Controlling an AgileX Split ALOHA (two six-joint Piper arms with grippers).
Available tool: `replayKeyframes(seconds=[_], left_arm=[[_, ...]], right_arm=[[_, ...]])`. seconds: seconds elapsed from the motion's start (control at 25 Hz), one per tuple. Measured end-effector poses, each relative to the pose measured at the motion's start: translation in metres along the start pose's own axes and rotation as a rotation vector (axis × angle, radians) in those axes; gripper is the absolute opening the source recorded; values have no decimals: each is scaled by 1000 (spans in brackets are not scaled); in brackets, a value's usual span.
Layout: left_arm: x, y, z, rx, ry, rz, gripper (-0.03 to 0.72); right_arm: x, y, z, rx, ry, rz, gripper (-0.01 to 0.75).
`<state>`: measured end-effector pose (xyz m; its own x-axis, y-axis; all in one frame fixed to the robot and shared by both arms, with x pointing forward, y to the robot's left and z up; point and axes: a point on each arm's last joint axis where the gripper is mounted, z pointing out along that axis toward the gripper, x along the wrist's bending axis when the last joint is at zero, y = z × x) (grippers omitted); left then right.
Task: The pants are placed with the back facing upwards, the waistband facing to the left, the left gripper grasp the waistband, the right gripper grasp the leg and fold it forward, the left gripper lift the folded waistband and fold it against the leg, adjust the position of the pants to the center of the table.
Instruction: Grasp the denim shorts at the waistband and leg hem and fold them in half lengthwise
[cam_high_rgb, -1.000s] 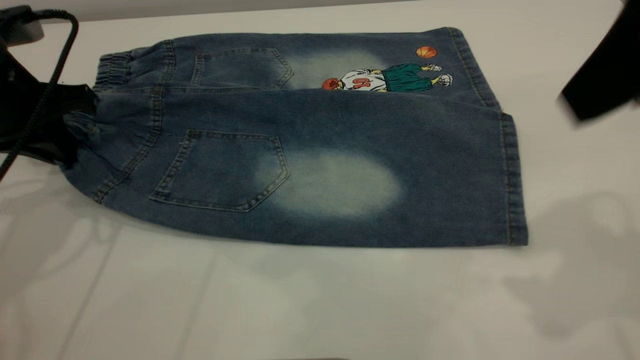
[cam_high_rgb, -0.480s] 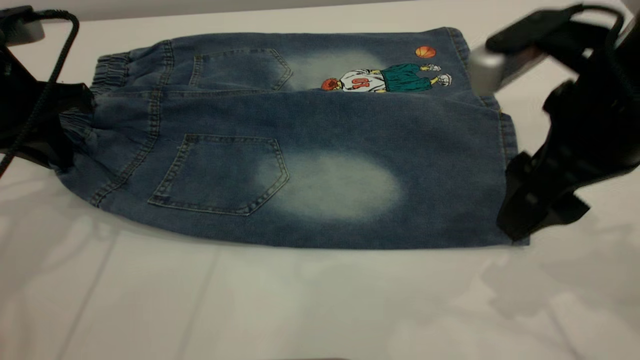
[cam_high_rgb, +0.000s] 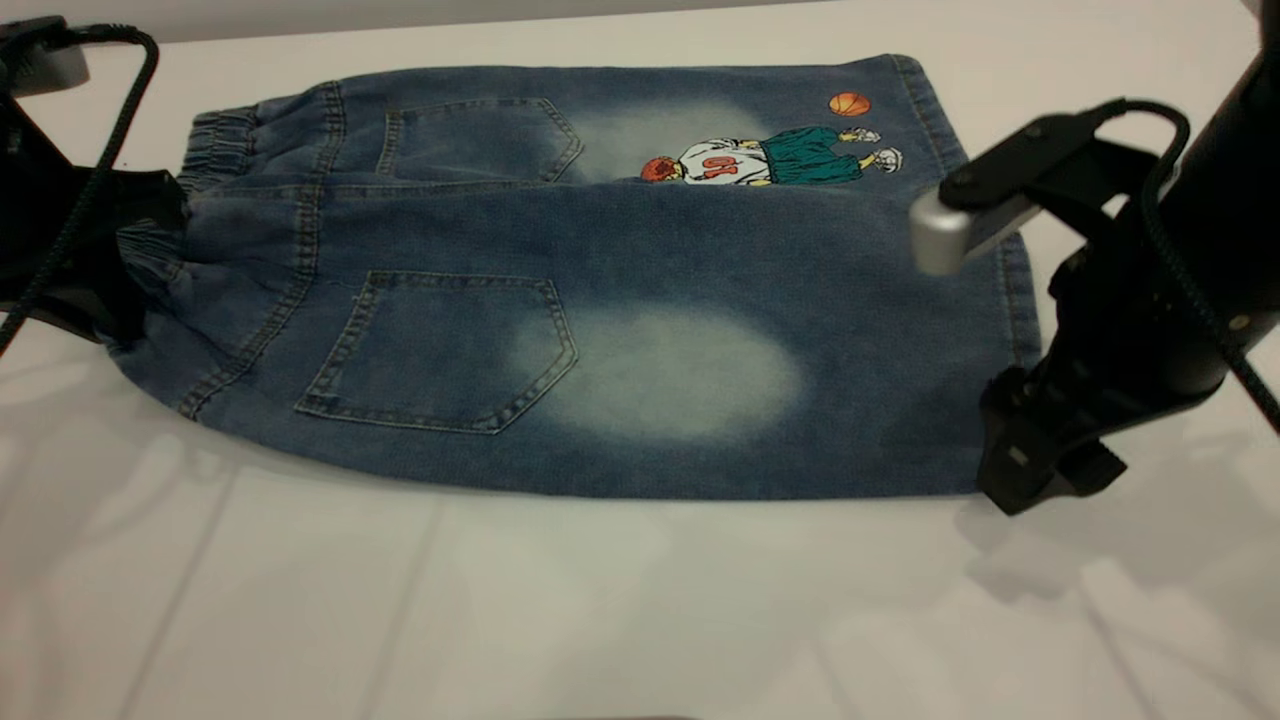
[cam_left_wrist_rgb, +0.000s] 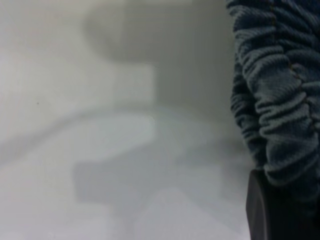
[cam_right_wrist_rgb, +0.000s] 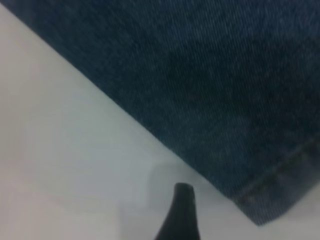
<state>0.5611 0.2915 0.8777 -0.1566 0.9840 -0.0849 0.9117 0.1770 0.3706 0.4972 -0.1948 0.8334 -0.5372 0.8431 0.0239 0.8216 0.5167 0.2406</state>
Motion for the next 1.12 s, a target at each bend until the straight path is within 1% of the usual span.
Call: replayKeyframes(seconds=[0.44, 0.52, 0.56, 0.6, 0.68, 0.76, 0.84, 0.92, 1.04, 1.08, 1.12], left_arm=[[0, 0, 0, 0, 0, 0, 68], [0, 0, 0, 0, 0, 0, 68], [0, 0, 0, 0, 0, 0, 68], [0, 0, 0, 0, 0, 0, 68], [0, 0, 0, 0, 0, 0, 68], [0, 0, 0, 0, 0, 0, 68], [0, 0, 0, 0, 0, 0, 68], [0, 0, 0, 0, 0, -2, 68], [0, 1, -2, -3, -2, -6, 68], [-1, 1, -3, -5, -4, -12, 68], [-1, 2, -6, -7, -7, -21, 68]], right_arm=[[-4, 0, 14, -10, -30, 36, 571], [-4, 1, 14, -15, -34, 37, 559], [-4, 1, 14, -16, -34, 37, 538], [-4, 1, 14, -17, -36, 37, 499], [-5, 2, 14, -22, -39, 38, 390], [-5, 2, 14, -21, -38, 38, 229], [-4, 4, 14, -16, -29, 42, 86], [-3, 8, 13, 5, -3, 44, 41], [1, 18, 6, 46, 61, 38, 29], [2, 24, -1, 47, 83, 33, 29], [2, 36, -12, 23, 97, 24, 28]])
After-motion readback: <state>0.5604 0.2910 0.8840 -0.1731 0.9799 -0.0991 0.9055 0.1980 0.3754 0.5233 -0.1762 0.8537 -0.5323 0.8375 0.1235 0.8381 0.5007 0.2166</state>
